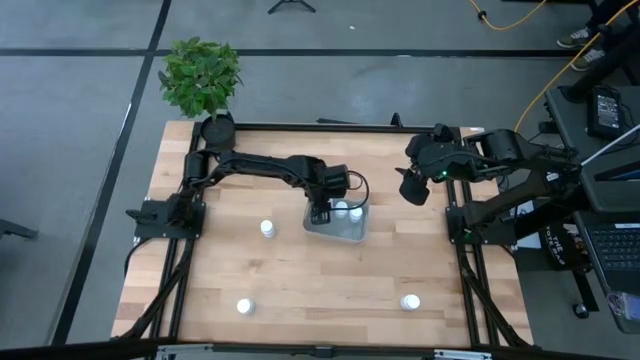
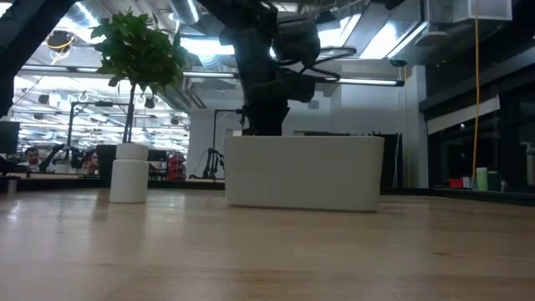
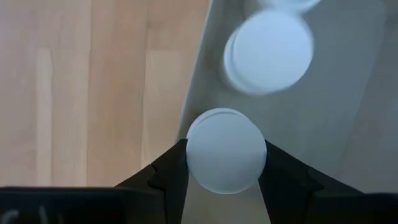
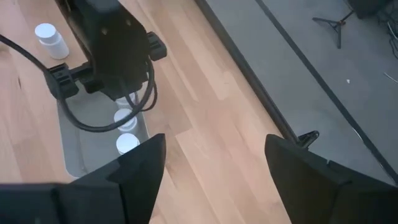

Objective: Pick and place pill bottles into a basket
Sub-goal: Put the white pill bottle into the gray bin, then put the top white pill bottle into the gray bin

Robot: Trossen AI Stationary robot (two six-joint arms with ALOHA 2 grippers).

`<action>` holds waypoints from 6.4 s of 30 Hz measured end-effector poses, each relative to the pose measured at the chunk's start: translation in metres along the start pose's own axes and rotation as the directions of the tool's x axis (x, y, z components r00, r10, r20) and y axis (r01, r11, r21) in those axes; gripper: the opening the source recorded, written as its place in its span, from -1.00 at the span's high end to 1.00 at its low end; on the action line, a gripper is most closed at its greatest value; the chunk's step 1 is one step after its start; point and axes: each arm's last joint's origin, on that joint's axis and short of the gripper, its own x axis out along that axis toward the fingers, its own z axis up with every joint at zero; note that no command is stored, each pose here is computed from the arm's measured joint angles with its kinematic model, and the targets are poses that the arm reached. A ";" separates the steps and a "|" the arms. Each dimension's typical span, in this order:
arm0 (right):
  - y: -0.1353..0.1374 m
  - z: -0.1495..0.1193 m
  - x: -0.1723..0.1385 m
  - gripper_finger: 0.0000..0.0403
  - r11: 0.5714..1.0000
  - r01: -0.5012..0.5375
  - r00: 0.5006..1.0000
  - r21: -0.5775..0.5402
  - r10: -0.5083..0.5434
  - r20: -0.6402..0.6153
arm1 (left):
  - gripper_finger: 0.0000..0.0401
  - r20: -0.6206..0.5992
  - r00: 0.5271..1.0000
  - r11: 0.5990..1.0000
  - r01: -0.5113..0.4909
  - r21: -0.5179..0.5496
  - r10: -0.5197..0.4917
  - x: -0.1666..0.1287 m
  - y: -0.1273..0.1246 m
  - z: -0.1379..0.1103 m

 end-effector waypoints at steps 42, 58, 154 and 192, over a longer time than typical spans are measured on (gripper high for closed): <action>-0.004 0.003 0.000 -0.37 0.990 0.137 0.988 0.030 -0.139 0.067 | -0.61 -0.102 0.995 0.976 -0.032 -0.216 0.010 -0.205 -0.039 -0.091; -0.003 0.006 0.000 -0.37 0.988 0.156 0.983 -0.020 -0.153 0.102 | -0.61 -0.215 0.968 0.943 0.055 -0.329 -0.132 -0.095 -0.064 -0.152; -0.003 0.008 -0.001 -0.37 0.988 0.152 0.982 -0.028 -0.148 0.118 | 0.14 -0.026 0.971 0.967 0.241 0.089 -0.239 -0.054 -0.033 -0.008; -0.003 0.008 0.000 -0.37 0.988 0.152 0.982 -0.028 -0.148 0.117 | 0.14 -0.108 0.974 0.963 0.216 0.161 -0.200 -0.009 -0.039 -0.016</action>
